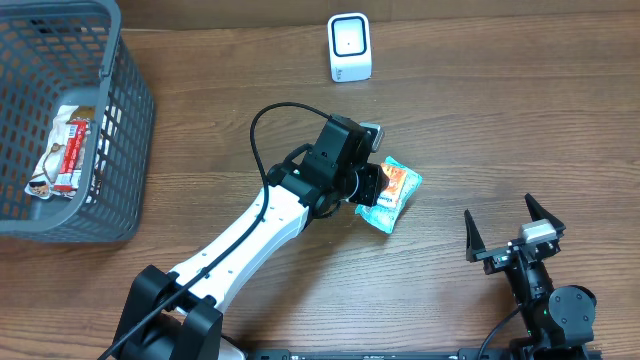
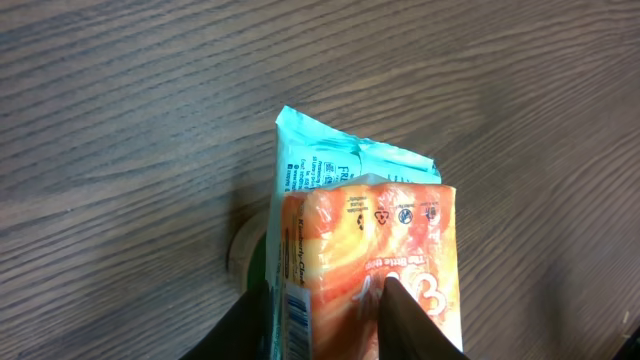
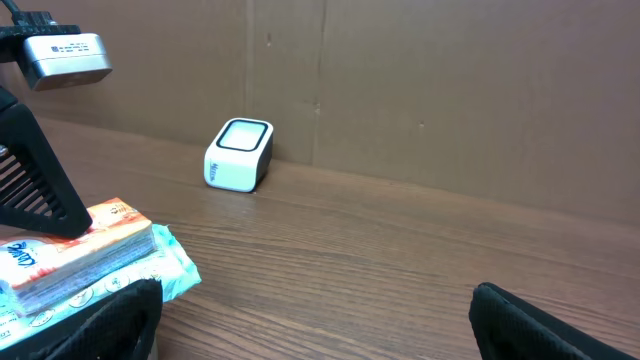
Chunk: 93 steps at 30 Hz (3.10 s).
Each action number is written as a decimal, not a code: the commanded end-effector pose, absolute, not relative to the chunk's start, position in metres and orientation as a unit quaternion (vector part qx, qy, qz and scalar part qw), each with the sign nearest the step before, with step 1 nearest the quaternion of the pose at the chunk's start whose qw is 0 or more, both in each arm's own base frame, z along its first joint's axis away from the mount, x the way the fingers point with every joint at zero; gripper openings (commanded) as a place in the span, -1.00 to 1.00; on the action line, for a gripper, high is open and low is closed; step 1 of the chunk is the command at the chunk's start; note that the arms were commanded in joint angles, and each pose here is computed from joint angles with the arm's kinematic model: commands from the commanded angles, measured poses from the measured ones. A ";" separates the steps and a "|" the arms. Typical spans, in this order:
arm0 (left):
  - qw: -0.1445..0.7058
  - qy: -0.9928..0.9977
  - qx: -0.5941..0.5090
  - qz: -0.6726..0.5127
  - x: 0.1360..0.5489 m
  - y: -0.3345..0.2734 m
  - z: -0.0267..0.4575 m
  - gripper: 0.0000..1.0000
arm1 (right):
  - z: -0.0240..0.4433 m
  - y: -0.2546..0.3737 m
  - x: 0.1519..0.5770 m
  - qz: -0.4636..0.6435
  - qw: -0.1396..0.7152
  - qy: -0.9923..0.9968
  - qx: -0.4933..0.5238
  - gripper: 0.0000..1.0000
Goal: Scan the item barcode
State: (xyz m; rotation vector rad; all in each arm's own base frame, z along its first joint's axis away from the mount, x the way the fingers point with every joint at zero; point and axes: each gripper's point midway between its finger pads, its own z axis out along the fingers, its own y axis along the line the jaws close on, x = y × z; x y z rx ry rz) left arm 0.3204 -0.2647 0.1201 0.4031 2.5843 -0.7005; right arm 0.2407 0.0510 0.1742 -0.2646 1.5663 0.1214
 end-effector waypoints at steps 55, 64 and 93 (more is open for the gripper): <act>0.275 0.933 0.098 -0.210 0.340 -0.190 0.172 -0.92 | 0.171 0.050 0.241 0.052 0.699 0.703 -0.119 1.00; 0.254 0.962 0.055 -0.078 0.335 -0.139 0.148 -0.92 | 0.171 0.050 0.241 0.052 0.699 0.703 -0.119 1.00; 0.142 0.964 0.092 -0.207 0.353 -0.209 0.045 -0.92 | 0.171 0.050 0.241 0.052 0.699 0.703 -0.119 1.00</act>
